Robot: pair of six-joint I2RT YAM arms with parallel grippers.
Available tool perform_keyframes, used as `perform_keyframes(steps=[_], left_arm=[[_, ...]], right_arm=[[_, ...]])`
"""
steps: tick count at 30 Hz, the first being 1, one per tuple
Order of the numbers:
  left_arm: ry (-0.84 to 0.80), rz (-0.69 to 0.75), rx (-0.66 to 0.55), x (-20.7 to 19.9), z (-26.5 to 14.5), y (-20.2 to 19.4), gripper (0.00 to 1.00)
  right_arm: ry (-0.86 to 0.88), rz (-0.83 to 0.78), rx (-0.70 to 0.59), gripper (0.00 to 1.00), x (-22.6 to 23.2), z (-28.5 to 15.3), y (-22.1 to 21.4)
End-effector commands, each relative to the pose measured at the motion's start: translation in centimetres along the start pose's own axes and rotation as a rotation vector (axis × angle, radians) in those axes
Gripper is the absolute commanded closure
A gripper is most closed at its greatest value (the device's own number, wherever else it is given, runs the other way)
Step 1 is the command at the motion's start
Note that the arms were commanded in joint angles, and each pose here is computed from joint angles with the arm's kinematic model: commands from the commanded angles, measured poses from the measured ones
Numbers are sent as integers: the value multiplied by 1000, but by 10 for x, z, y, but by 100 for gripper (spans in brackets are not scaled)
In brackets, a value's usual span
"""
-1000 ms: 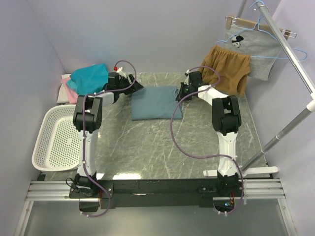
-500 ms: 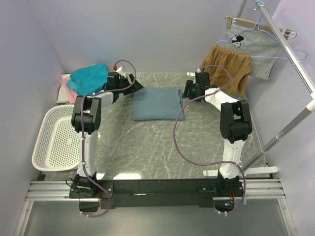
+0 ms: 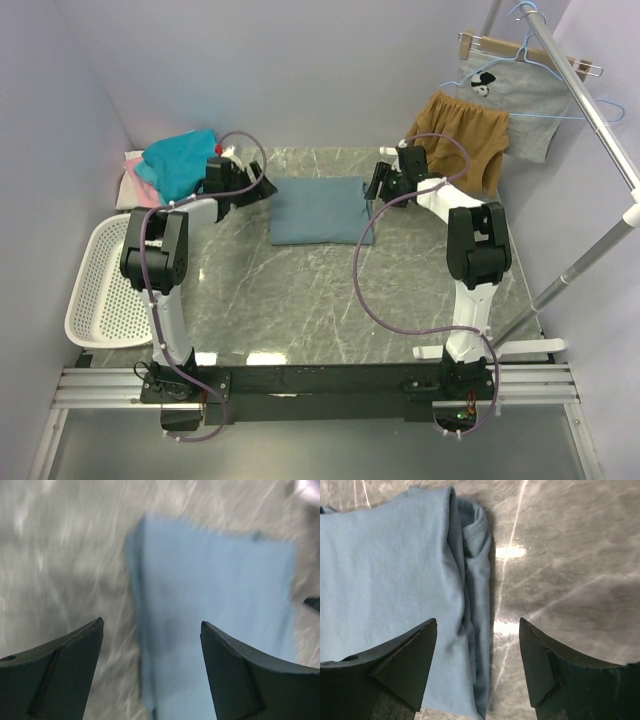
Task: Fold and stack the t-shirts
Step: Put the neatly folded tshirt into the corner of the board with the left arm
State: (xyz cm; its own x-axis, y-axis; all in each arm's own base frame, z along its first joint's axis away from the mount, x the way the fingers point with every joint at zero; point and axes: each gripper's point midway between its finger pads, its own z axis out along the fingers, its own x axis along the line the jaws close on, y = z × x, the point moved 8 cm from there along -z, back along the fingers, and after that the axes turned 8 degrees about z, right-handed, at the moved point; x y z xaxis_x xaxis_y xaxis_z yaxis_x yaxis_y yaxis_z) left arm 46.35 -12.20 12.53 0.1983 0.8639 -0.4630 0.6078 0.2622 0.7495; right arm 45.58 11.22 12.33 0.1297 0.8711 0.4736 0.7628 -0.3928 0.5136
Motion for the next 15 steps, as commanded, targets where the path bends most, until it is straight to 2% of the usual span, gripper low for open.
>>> perform_keyframes(steps=[1,8,15], left_arm=[[-24,-18,51,-5,-12,-23,17],[-64,-34,110,-7,-12,-52,17],[-180,-47,189,-17,4,-70,16]], right_arm=[[61,4,16,26,10,3,7],[85,17,60,25,9,11,2],[119,36,144,24,9,28,-6]])
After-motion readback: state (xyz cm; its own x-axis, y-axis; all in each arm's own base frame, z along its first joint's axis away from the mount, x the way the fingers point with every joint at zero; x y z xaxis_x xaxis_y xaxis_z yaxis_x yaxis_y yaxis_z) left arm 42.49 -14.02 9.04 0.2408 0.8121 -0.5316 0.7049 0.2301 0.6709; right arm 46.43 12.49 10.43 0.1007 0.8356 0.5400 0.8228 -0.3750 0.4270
